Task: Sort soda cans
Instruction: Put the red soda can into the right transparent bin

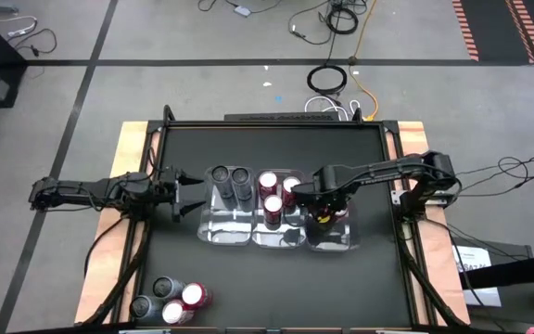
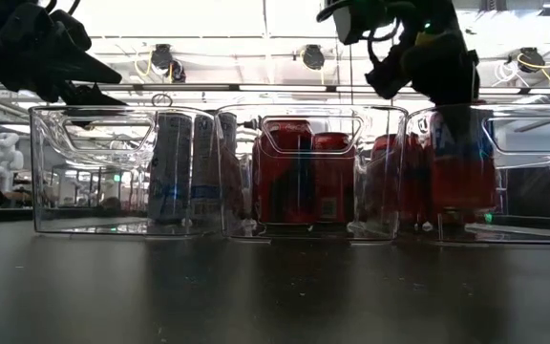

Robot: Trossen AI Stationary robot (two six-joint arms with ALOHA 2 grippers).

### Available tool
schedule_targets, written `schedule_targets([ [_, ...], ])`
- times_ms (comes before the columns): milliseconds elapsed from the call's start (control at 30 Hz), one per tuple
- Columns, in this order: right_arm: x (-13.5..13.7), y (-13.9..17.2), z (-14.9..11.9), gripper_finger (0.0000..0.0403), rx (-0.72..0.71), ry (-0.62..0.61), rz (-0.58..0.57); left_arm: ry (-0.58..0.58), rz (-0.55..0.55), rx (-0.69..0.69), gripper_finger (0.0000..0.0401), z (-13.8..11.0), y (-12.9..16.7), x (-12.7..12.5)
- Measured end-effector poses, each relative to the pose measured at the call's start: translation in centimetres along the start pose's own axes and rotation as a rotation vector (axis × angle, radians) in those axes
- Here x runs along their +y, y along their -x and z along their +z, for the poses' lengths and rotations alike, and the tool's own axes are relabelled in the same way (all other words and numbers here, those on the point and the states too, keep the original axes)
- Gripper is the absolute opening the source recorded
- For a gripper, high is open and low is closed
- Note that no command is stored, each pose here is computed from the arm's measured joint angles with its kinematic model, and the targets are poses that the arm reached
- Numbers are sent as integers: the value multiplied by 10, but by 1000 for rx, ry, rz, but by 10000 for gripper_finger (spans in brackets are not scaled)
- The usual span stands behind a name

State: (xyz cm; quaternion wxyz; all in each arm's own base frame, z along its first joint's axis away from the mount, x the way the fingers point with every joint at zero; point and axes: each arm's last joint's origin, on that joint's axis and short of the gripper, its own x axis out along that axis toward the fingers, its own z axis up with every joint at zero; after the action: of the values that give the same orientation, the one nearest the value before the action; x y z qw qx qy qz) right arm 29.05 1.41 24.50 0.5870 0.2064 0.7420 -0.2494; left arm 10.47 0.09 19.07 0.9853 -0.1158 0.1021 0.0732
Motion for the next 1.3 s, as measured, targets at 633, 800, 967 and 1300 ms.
schedule_targets([
  [633,3,-30,-3,309,64,21,-42,0,0,0,382,0,0,0],
  [800,2,-24,-6,309,13,3,-18,0,-1,0,382,0,0,0],
  [967,1,-20,-7,309,-12,21,2,0,0,0,382,0,0,0],
  [1300,0,-20,-8,309,3,41,-12,0,0,0,382,0,0,0],
])
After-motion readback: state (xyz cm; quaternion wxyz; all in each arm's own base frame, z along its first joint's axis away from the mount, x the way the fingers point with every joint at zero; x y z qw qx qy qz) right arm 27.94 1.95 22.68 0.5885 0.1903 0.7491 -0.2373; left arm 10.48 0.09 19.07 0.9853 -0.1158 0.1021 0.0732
